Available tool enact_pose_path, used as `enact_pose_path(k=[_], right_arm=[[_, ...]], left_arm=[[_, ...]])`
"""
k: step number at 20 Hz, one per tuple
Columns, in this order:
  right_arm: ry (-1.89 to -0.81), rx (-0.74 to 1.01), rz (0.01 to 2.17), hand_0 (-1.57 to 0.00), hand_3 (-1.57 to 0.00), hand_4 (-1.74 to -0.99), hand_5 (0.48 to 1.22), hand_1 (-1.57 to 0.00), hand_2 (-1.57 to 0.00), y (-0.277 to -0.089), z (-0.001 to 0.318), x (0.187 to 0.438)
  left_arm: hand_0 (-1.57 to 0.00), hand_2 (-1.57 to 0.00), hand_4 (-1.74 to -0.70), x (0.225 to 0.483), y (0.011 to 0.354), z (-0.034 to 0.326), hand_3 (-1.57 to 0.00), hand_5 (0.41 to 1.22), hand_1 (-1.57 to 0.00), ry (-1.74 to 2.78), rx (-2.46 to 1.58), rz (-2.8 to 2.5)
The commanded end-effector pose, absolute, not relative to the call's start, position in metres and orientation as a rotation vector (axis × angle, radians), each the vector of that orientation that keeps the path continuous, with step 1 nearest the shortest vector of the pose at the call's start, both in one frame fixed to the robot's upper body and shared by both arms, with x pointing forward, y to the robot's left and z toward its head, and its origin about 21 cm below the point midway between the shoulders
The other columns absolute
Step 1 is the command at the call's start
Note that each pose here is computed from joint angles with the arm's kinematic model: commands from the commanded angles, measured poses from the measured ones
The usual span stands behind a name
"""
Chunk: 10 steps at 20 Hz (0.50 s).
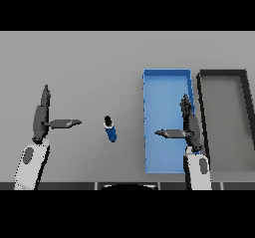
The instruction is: Pick up the blue pipe and place it into the blue bin.
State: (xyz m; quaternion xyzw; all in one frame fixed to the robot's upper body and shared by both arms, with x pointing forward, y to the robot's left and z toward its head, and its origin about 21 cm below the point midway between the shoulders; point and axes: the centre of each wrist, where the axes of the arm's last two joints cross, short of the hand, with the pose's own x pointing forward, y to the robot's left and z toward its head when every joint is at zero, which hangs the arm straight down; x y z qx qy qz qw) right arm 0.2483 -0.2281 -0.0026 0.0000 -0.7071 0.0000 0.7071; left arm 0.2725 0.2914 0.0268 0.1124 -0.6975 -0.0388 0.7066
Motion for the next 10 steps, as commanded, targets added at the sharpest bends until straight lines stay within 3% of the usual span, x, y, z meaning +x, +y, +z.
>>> enact_pose_path(k=[1, 6, 8, 10], right_arm=[[-1.570, 0.000, -0.001, 0.00, 0.00, -1.205, 0.629, 0.00, 0.00, -0.228, -0.002, 0.249], [-1.582, 0.005, -0.003, 0.00, 0.00, -1.205, 0.629, 0.00, 0.00, -0.226, -0.001, 0.252], [-1.693, -0.131, 0.226, 0.00, 0.00, -1.201, 0.628, 0.00, 0.00, -0.242, 0.003, 0.234], [-1.692, -0.167, 0.308, 0.00, 0.00, -1.197, 0.626, 0.00, 0.00, -0.244, 0.005, 0.229]], left_arm=[[0.00, 0.00, -0.97, 0.273, 0.292, 0.027, 0.00, 0.593, 0.00, -1.554, 0.250, -0.085], [0.00, 0.00, -0.97, 0.277, 0.292, 0.028, 0.00, 0.593, 0.00, -1.559, 0.247, -0.083], [0.00, 0.00, -0.96, 0.265, 0.318, 0.023, 0.00, 0.592, 0.00, -1.569, 0.192, -0.322], [0.00, 0.00, -0.96, 0.262, 0.330, 0.025, 0.00, 0.590, 0.00, -1.566, 0.175, -0.417]])
